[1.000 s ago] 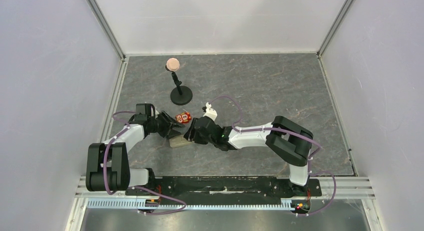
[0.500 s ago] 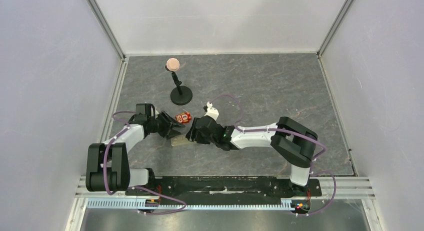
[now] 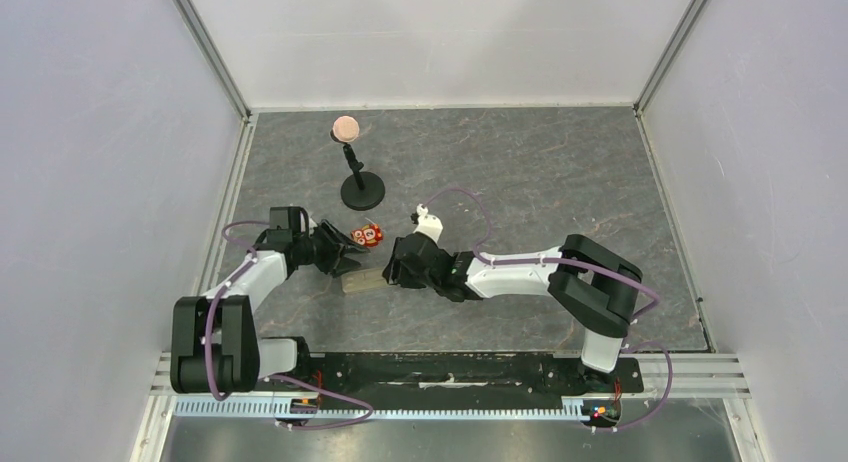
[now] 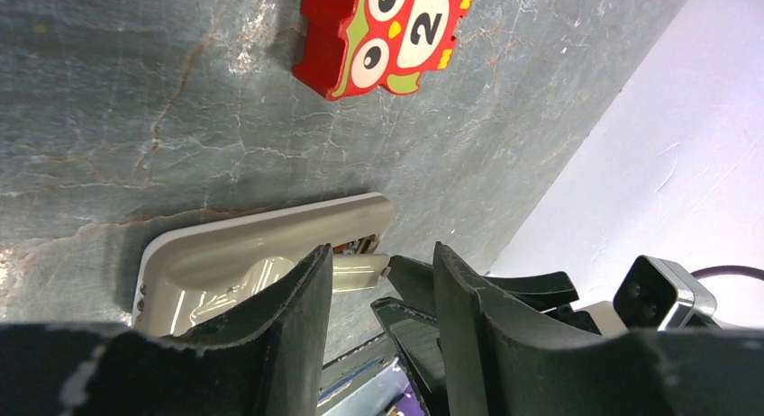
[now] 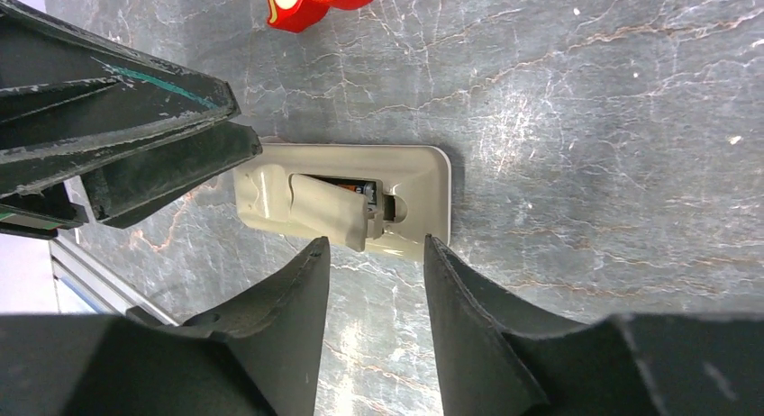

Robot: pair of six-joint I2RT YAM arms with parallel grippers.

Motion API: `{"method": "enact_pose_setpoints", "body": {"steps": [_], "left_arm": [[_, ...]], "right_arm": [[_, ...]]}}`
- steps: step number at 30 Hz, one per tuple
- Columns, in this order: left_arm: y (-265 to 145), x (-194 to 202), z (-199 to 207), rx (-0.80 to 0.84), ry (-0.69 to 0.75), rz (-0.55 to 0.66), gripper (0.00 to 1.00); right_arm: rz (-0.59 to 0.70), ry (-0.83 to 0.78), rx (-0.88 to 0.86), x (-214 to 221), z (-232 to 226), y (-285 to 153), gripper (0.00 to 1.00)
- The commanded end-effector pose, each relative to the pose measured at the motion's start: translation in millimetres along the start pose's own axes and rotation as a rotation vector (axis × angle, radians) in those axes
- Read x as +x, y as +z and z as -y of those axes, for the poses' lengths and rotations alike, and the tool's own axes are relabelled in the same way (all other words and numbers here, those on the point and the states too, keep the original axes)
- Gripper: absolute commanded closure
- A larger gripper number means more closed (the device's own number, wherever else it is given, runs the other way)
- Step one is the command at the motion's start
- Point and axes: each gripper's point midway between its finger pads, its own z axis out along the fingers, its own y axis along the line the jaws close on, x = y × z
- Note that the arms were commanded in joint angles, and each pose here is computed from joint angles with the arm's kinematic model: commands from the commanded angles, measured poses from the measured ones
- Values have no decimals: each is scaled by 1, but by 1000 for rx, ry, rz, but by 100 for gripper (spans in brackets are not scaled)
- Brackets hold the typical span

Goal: Load the batteries into the remote control
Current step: Load the battery cover into the remote control.

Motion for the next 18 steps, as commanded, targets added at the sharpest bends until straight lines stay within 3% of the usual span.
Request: {"method": "enact_pose_setpoints", "body": {"steps": [1, 12, 18], "left_arm": [[-11, -6, 16, 26, 55, 37, 49], [-21, 16, -4, -17, 79, 1, 49], [-16, 19, -12, -31, 64, -19, 49]], "right_arm": [[59, -62, -16, -21, -13, -11, 56], [52, -175, -26, -20, -27, -2, 66], [34, -184, -11, -16, -26, 4, 67]]}}
